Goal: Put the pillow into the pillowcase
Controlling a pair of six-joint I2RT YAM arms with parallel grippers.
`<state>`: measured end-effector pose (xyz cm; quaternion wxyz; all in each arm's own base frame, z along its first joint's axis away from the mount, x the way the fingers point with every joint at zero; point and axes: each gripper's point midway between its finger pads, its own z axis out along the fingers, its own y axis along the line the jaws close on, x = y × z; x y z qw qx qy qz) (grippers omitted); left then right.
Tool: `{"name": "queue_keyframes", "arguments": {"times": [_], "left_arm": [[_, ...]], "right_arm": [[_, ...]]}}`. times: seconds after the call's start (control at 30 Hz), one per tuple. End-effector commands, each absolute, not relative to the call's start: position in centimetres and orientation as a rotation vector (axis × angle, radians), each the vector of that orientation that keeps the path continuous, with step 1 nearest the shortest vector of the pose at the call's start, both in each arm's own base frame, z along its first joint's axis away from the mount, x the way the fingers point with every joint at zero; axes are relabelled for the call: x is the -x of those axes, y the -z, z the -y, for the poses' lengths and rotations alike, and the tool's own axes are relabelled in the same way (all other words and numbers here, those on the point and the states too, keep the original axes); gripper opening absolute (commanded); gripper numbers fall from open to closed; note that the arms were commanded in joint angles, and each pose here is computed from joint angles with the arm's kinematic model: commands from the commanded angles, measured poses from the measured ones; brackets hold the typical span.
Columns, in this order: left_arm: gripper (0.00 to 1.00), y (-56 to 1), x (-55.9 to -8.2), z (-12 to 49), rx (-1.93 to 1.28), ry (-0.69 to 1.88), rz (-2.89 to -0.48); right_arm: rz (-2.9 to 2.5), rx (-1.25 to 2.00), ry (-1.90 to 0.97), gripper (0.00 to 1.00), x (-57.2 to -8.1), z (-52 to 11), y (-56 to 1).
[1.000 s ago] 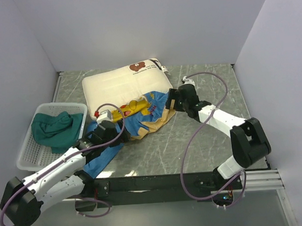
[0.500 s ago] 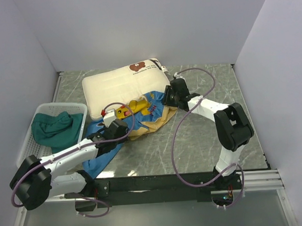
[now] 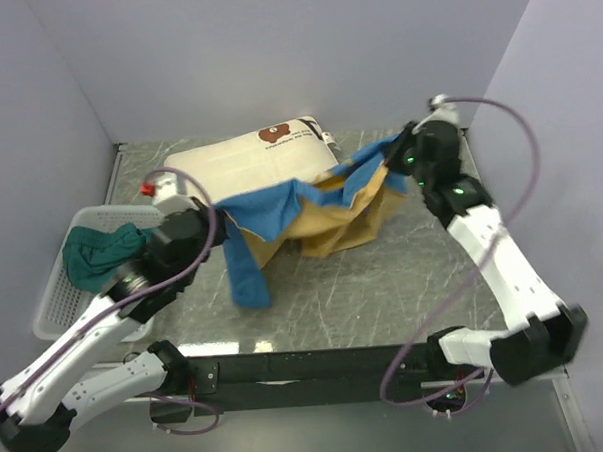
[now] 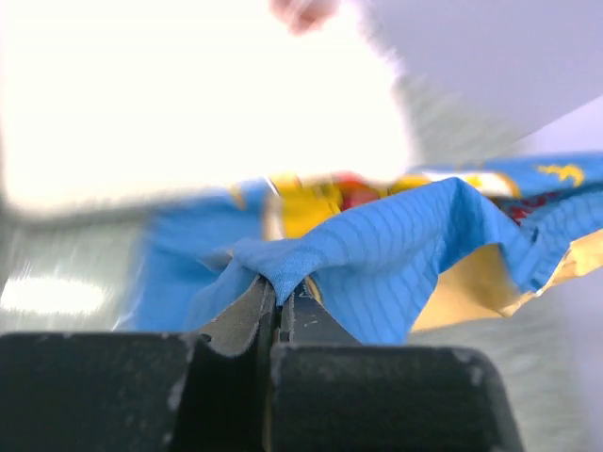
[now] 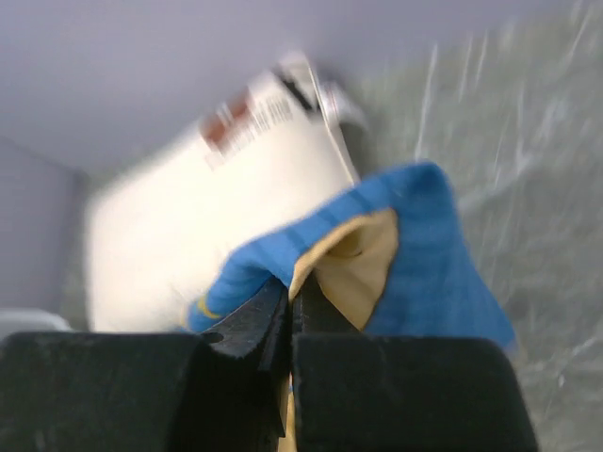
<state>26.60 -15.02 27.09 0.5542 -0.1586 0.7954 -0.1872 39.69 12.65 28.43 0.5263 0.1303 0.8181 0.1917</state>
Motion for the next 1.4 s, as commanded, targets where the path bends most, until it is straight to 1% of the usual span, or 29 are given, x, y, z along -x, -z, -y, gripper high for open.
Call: {"name": "queue_keyframes", "arguments": {"times": [0.0,0.1,0.13,0.33,0.43,0.53,0.57,0.63,0.67,0.7,0.73,0.77,0.8,0.83,0.87,0.9,0.93,0.97,1.0,1.07,1.1,1.17,1.2,1.27,1.3,1.37], "left_arm": [[0.01,-37.7,-24.3,13.0,0.250,0.549,-1.642],[0.01,-43.0,-22.1,11.9,0.234,0.652,-1.520],[0.01,-43.9,-21.6,11.6,0.234,0.671,-1.501],[0.01,-49.3,-18.0,9.9,0.186,0.795,-1.360],[0.01,-50.9,-17.0,9.7,0.158,0.821,-1.345],[0.01,-50.4,-18.1,9.4,0.207,0.764,-1.397],[0.01,-49.4,-19.4,9.4,0.256,0.707,-1.434],[0.01,-47.3,-21.0,10.0,0.279,0.646,-1.499],[0.01,-45.9,-22.4,11.0,0.301,0.611,-1.548],[0.01,-44.3,-23.5,11.3,0.320,0.560,-1.586],[0.01,-43.2,-24.3,11.6,0.353,0.540,-1.615],[0.01,-41.5,-25.8,12.5,0.360,0.495,-1.666],[0.01,-40.1,-26.6,13.1,0.360,0.488,-1.707],[0.01,-38.9,-28.3,11.7,0.437,0.449,-1.726],[0.01,-37.0,-30.0,11.3,0.472,0.421,-1.772],[0.01,-34.3,-31.0,11.5,0.466,0.455,-1.845],[0.01,-32.9,-32.6,8.4,0.588,0.410,-1.837],[0.01,-31.6,-33.8,7.5,0.629,0.409,-1.846],[0.01,-29.5,-34.2,6.5,0.677,0.379,-1.877],[0.01,-27.8,-35.2,3.8,0.795,0.332,-1.861],[0.01,-26.7,-35.4,3.2,0.820,0.312,-1.872],[0.01,-25.9,-35.6,1.8,0.882,0.294,-1.861],[0.01,-25.6,-35.8,1.5,0.892,0.295,-1.857],[0.03,-25.6,-36.0,1.7,0.877,0.320,-1.860],[0.07,-25.5,-36.1,1.9,0.867,0.331,-1.861],[0.20,-25.6,-36.2,2.8,0.827,0.380,-1.877]], "right_arm": [[-1.672,-0.333,-0.400,0.00,-35.1,-8.3,-41.4],[-1.576,-0.345,-0.363,0.00,-32.2,-6.4,-45.9],[-1.541,-0.349,-0.355,0.00,-31.3,-5.8,-47.5],[-1.425,-0.373,-0.339,0.00,-25.3,-3.1,-51.2],[-1.393,-0.361,-0.351,0.03,-22.7,-2.5,-52.6],[-1.414,-0.314,-0.374,0.08,-22.0,-3.2,-52.5],[-1.422,-0.306,-0.379,0.08,-22.4,-3.4,-52.2],[-1.504,-0.269,-0.387,0.09,-25.0,-4.9,-49.9],[-1.574,-0.248,-0.387,0.09,-27.3,-6.1,-48.0],[-1.644,-0.226,-0.390,0.11,-29.0,-7.0,-45.4],[-1.675,-0.193,-0.420,0.13,-30.5,-8.3,-44.2],[-1.762,-0.183,-0.409,0.15,-33.3,-9.4,-41.1],[-1.830,-0.168,-0.405,0.20,-35.0,-10.2,-38.2],[-1.854,-0.153,-0.407,0.22,-36.7,-10.9,-36.8],[-1.965,-0.141,-0.399,0.24,-39.4,-12.0,-32.6],[-2.005,-0.137,-0.392,0.26,-40.8,-12.3,-31.0],[-2.039,-0.103,-0.420,0.28,-42.0,-13.3,-29.6],[-2.124,-0.095,-0.431,0.29,-43.6,-14.2,-26.1],[-2.137,-0.097,-0.430,0.38,-44.6,-14.4,-25.4],[-2.208,-0.102,-0.409,0.52,-45.9,-14.7,-22.6],[-2.202,-0.102,-0.404,0.56,-46.4,-14.8,-23.0],[-2.208,-0.109,-0.395,0.60,-46.6,-14.7,-22.9],[-2.206,-0.119,-0.379,0.66,-46.5,-14.4,-22.9],[-2.173,-0.134,-0.356,0.73,-46.1,-13.8,-24.0],[-2.179,-0.142,-0.341,0.77,-45.7,-13.4,-23.7],[-2.135,-0.183,-0.289,0.80,-45.0,-12.0,-24.9]]}}
